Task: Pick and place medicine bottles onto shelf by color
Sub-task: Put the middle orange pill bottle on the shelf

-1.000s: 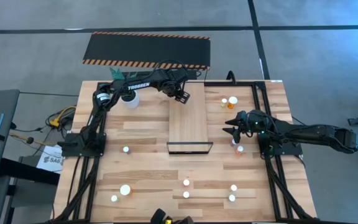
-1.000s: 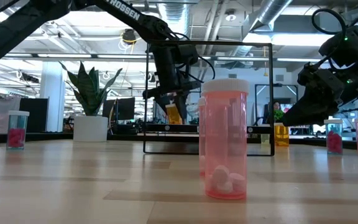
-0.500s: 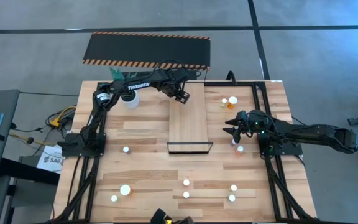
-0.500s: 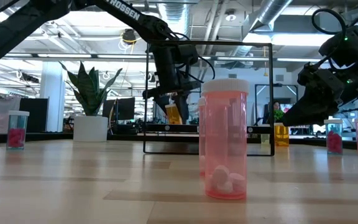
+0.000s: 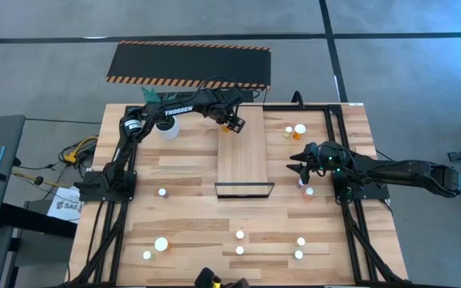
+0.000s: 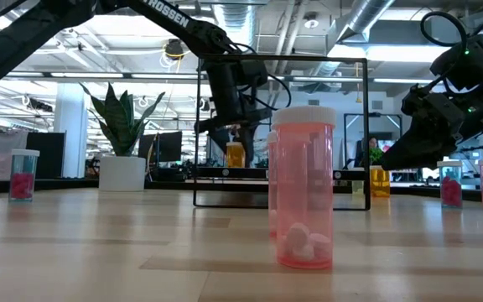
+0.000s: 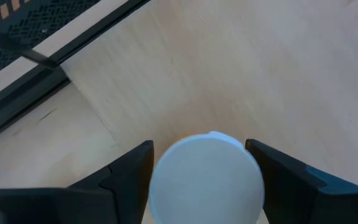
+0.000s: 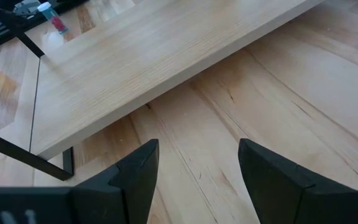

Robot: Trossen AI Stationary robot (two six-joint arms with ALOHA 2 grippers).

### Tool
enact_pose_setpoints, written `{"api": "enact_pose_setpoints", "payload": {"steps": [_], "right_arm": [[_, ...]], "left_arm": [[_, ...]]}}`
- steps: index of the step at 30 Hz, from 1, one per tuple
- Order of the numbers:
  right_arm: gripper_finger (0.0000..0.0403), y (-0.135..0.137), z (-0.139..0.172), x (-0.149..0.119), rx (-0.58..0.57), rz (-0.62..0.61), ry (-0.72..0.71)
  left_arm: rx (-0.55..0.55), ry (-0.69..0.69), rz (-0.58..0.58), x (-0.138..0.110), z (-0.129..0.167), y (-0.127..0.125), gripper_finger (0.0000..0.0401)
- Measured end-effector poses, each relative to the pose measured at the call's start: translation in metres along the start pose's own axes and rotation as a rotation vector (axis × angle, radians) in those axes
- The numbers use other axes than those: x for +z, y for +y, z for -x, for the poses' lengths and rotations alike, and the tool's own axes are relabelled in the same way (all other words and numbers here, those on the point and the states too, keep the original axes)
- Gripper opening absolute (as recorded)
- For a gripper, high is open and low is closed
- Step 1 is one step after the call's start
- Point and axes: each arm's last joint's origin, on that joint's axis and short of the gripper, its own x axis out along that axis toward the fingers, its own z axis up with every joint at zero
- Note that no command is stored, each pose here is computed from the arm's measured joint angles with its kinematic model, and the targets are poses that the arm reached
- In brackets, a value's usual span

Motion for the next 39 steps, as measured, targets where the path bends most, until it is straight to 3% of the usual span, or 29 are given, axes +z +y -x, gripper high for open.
{"api": "enact_pose_setpoints", "payload": {"steps": [10,34,39], "right_arm": [[0.0246,0.0,0.0,0.0,0.0,0.0,0.0],[0.0246,0.0,0.0,0.0,0.0,0.0,0.0],[0.0246,0.0,0.0,0.0,0.0,0.0,0.0]], "left_arm": [[0.009,0.023,-0.014,-0.0025,0.0,0.0006,0.027],[0.021,0.012,-0.039,-0.0035,0.0048,-0.0017,0.027],[0.028,0.009,-0.033,-0.0034,0.0048,-0.0015,0.0249]]}}
